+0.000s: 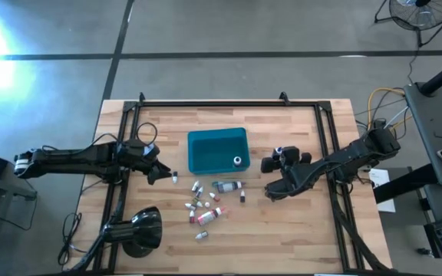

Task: Pick & Place food coloring
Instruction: Put the large blue food coloring bottle to the right of the blue bin, then put the large blue food coloring bottle into the blue bin, then put the large purple food coloring bottle into the blue bin

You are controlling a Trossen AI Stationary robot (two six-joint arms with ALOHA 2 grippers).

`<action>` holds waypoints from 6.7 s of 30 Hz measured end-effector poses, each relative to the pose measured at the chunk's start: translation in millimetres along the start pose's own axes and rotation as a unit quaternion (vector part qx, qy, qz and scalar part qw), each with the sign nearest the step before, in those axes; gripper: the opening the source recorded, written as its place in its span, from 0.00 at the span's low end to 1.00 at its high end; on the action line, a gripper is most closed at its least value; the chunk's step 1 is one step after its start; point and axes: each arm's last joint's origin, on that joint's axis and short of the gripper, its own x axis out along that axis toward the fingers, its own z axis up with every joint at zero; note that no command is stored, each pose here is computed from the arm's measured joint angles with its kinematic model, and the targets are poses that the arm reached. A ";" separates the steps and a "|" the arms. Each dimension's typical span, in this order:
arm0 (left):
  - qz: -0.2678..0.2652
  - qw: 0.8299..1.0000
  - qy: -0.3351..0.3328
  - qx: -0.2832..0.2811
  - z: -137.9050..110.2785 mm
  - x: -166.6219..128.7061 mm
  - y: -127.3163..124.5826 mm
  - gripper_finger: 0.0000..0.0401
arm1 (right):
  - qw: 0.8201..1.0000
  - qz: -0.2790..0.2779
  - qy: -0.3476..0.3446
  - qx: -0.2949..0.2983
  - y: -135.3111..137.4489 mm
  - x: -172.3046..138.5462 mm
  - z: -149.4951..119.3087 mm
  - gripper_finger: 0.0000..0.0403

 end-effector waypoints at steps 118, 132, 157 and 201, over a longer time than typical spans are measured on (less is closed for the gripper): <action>0.000 1.000 0.000 0.000 0.0 0.0 0.0 0.44 | 0.860 0.032 0.471 -0.194 53.0 103.5 99.7 0.38; 0.000 1.000 0.000 0.000 0.0 0.0 0.0 0.44 | 0.856 0.015 0.478 -0.195 50.0 102.0 99.3 0.35; 0.000 1.000 0.000 0.000 0.1 -0.1 0.0 0.44 | 0.902 0.132 0.345 -0.221 97.6 53.4 215.7 0.26; 0.000 1.000 0.000 0.000 0.2 -0.1 0.0 0.44 | 0.821 0.106 0.439 -0.348 163.3 182.1 154.5 0.47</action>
